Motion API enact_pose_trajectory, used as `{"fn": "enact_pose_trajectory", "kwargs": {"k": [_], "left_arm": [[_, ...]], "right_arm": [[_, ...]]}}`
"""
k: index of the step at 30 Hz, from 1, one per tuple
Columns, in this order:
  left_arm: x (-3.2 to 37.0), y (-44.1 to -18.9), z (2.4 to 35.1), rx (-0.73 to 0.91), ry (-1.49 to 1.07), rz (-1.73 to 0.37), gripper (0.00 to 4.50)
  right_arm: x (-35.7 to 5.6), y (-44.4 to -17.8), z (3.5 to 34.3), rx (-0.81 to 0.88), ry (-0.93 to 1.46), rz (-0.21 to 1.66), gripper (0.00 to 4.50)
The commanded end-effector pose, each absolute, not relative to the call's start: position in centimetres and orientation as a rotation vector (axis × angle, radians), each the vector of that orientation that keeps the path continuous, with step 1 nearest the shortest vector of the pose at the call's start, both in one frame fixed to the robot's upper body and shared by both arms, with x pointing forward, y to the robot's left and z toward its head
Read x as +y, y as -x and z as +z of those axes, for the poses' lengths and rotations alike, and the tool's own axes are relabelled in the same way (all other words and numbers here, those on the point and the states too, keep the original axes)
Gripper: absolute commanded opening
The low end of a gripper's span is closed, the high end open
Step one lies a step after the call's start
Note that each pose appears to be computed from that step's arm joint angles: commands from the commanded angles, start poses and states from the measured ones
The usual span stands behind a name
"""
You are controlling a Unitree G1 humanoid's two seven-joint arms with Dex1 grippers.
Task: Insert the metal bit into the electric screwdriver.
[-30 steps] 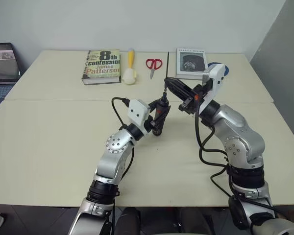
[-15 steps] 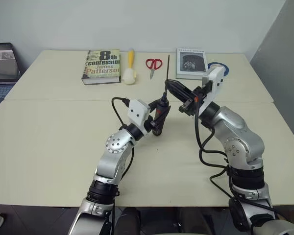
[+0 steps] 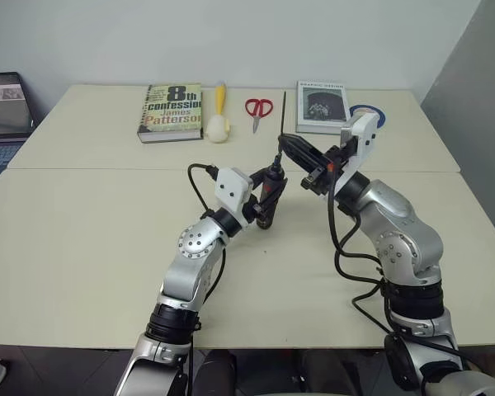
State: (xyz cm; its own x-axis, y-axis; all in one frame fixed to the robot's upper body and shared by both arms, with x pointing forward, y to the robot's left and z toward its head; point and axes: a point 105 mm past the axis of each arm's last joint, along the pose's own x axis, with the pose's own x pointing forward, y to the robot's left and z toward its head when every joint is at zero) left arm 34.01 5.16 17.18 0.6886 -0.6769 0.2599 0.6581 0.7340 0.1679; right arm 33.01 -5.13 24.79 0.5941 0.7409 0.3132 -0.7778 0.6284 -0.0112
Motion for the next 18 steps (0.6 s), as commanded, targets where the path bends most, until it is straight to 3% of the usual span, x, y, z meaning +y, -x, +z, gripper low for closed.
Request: {"fn": "enact_pose_trajectory", "kwargs": {"k": [1,18], "left_arm": [[5.8,-33.99,17.82,-0.341,-0.082,-0.717,1.64],[5.89,-34.05,17.86,-0.342,-0.08,-0.711,1.64]], "right_arm": [[-4.76,-32.51,25.88,-0.352,-0.133,0.903,0.0],[-4.92,-32.58,25.0,-0.328,-0.132,0.895,0.0]]}}
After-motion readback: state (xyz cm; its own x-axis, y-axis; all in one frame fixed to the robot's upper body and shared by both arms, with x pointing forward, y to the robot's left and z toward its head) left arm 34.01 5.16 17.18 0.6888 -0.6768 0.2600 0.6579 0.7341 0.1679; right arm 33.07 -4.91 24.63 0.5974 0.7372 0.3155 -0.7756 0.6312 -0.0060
